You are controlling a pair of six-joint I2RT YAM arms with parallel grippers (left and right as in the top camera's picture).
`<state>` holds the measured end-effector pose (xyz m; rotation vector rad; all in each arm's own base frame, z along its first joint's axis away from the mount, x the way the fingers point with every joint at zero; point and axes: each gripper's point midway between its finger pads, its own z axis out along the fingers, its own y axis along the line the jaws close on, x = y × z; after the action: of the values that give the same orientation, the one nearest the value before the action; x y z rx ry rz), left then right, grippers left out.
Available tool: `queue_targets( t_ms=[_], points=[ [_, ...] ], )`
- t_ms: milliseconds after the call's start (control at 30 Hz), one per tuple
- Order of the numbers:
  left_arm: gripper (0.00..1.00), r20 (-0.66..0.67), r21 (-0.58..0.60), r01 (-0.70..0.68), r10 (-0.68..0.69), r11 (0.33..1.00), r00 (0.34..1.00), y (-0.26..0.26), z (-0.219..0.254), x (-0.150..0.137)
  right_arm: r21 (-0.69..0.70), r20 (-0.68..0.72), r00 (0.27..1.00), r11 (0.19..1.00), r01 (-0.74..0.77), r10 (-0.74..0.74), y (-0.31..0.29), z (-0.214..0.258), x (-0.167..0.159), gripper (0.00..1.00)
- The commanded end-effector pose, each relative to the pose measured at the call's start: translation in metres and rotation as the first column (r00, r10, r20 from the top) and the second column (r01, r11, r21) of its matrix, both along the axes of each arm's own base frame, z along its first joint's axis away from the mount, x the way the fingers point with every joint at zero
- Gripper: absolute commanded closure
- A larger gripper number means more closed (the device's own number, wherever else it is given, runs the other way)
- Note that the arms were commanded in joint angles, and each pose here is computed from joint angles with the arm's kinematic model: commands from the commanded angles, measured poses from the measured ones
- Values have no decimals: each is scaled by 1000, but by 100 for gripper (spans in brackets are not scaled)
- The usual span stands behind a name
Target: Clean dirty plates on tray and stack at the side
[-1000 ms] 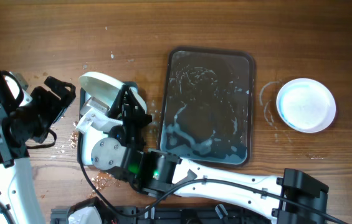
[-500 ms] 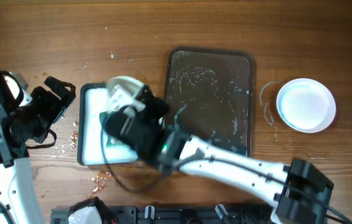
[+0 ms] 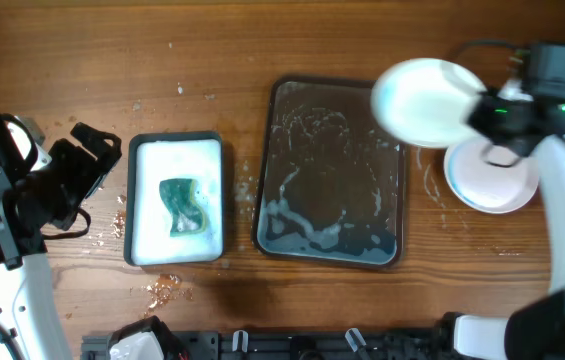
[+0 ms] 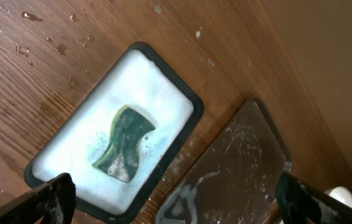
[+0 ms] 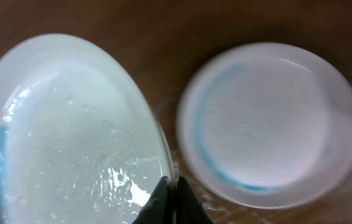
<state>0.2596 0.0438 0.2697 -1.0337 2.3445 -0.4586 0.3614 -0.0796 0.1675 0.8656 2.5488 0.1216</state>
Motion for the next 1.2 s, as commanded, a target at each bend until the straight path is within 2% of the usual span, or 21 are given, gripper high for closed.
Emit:
queue_targets(
  t_ms=[0,33,100,133,200,267,333,367,433,467,500,533,600,667,733,800,833,900,967,1067,1167],
  points=[
    [0,19,1,13,-13,1000,1000,0,6,2,113,-150,968,970,217,-199,-63,-49,-28,96],
    [0,19,1,13,-13,1000,1000,-1,6,2,119,-231,941,953,279,-247,-85,-73,-44,96],
    [0,19,1,13,-13,1000,1000,0,6,2,113,-303,910,937,330,-283,-101,-94,-59,93],
    [0,19,1,13,-13,1000,1000,0,6,2,116,-314,903,933,342,-292,-104,-98,-61,63],
    [0,19,1,13,-13,1000,1000,0,6,2,152,-270,933,946,287,-239,-96,-86,-56,36],
    [0,19,1,13,-13,1000,1000,-1,6,2,162,-175,970,967,195,-167,-76,-53,-47,35],
    [0,19,1,13,-13,1000,1000,0,6,2,170,-28,1000,985,6,-1,-37,-5,-40,35],
    [0,19,1,13,-13,1000,1000,0,6,2,180,66,990,975,-133,123,-5,22,-39,35],
    [0,19,1,13,-13,1000,1000,0,6,2,153,333,824,836,-527,459,93,91,-55,33],
    [0,19,1,13,-13,1000,1000,0,6,2,129,391,755,781,-611,526,120,109,-66,25],
    [0,19,1,13,-13,1000,1000,0,6,2,92,437,682,725,-683,586,148,128,-84,0],
    [0,19,1,13,-13,1000,1000,0,6,2,82,466,639,689,-720,613,168,140,-101,0],
    [0,19,1,13,-13,1000,1000,0,6,2,108,501,616,662,-741,608,189,155,-122,0],
    [0,19,1,13,-13,1000,1000,-1,6,2,180,539,626,648,-740,564,207,171,-149,0],
    [0,19,1,13,-13,1000,1000,0,6,2,205,553,650,671,-713,521,206,178,-160,0],
    [0,19,1,13,-13,1000,1000,-1,6,2,47,546,641,744,-666,539,184,178,-155,0],
    [0,19,1,13,-13,1000,1000,0,6,2,-60,547,612,757,-651,570,175,182,-154,0],
    [0,19,1,13,-13,1000,1000,-1,6,2,-255,544,531,731,-632,649,163,193,-157,0],
    [0,19,1,13,-13,1000,1000,0,6,2,-443,519,483,705,-554,705,144,201,-161,0],
    [0,19,1,13,-13,1000,1000,-1,6,2,-529,540,499,734,-426,678,121,182,-169,0],
    [0,19,1,13,-13,1000,1000,-1,6,2,-526,583,503,768,-365,638,112,130,-169,0]
  ],
)
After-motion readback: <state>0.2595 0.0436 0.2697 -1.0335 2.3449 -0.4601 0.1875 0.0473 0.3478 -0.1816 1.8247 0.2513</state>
